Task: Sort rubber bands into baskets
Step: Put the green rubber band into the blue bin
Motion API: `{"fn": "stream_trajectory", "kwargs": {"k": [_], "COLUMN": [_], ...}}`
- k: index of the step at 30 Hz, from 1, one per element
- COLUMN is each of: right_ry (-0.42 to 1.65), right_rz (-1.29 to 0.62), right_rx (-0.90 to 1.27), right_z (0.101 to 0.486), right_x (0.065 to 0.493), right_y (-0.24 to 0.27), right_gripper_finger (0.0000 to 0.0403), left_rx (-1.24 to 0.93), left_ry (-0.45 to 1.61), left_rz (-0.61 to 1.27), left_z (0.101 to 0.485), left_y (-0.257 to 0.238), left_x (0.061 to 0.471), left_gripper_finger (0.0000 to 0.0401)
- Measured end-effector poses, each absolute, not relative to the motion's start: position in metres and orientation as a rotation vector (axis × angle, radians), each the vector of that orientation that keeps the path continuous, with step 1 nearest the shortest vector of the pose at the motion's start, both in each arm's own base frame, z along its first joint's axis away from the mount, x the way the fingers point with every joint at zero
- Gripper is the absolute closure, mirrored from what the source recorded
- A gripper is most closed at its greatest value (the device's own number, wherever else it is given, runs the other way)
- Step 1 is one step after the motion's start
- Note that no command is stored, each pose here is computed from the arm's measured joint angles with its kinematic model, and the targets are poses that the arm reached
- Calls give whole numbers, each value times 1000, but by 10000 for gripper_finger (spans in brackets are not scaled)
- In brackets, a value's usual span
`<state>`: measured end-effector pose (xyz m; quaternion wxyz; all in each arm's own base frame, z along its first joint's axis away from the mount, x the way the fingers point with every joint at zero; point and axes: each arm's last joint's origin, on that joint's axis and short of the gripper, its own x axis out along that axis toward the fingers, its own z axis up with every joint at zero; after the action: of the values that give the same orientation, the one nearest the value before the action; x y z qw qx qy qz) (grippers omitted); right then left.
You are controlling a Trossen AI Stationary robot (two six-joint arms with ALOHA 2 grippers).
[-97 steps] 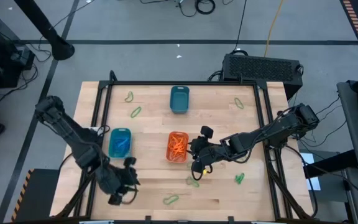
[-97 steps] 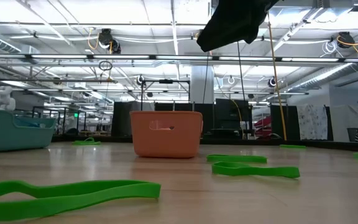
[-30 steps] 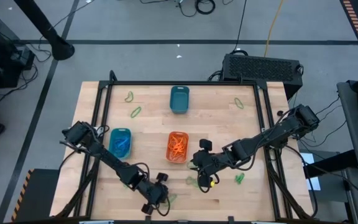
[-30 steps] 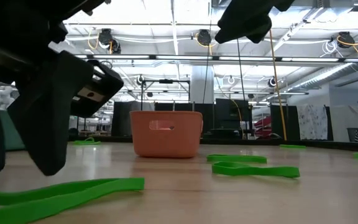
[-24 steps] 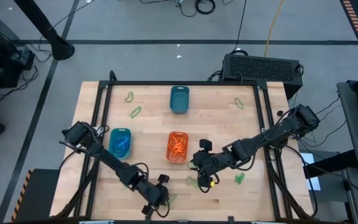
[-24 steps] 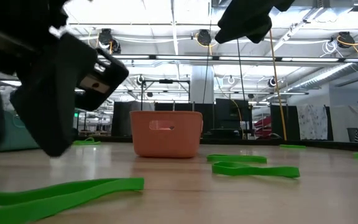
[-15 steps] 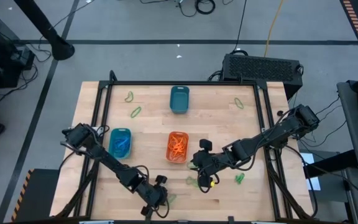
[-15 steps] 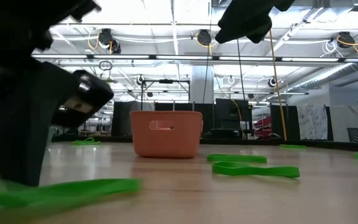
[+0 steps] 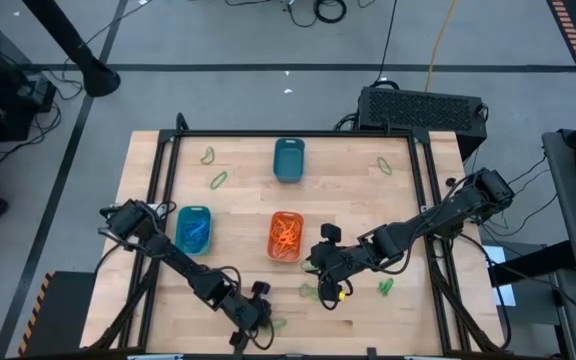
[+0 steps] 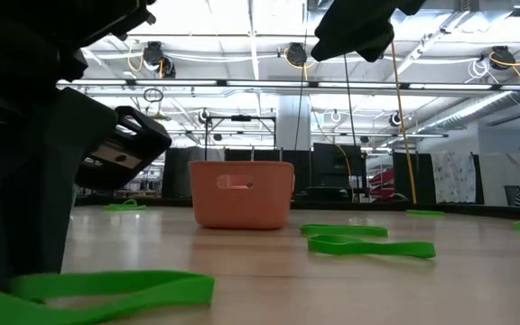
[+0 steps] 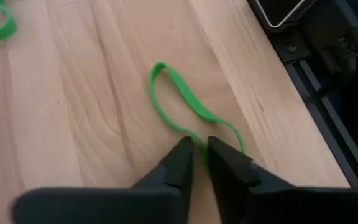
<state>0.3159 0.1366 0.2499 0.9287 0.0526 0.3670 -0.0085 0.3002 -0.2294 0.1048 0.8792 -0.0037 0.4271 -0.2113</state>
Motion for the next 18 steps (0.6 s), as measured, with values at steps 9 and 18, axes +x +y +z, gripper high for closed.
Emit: {"fn": "stream_trajectory", "kwargs": {"k": [9, 18], "right_ry": [752, 752], "right_rz": [-16, -16], "right_rx": [102, 100], "right_z": [250, 250], "right_x": [316, 316], "right_y": [136, 136], "right_gripper_finger": [266, 266], "left_rx": [61, 327], "left_ry": [860, 803], "left_rz": [-444, -60], "left_z": [138, 213], "left_y": [-222, -167], "left_x": [291, 267], "left_gripper_finger": [397, 398]}}
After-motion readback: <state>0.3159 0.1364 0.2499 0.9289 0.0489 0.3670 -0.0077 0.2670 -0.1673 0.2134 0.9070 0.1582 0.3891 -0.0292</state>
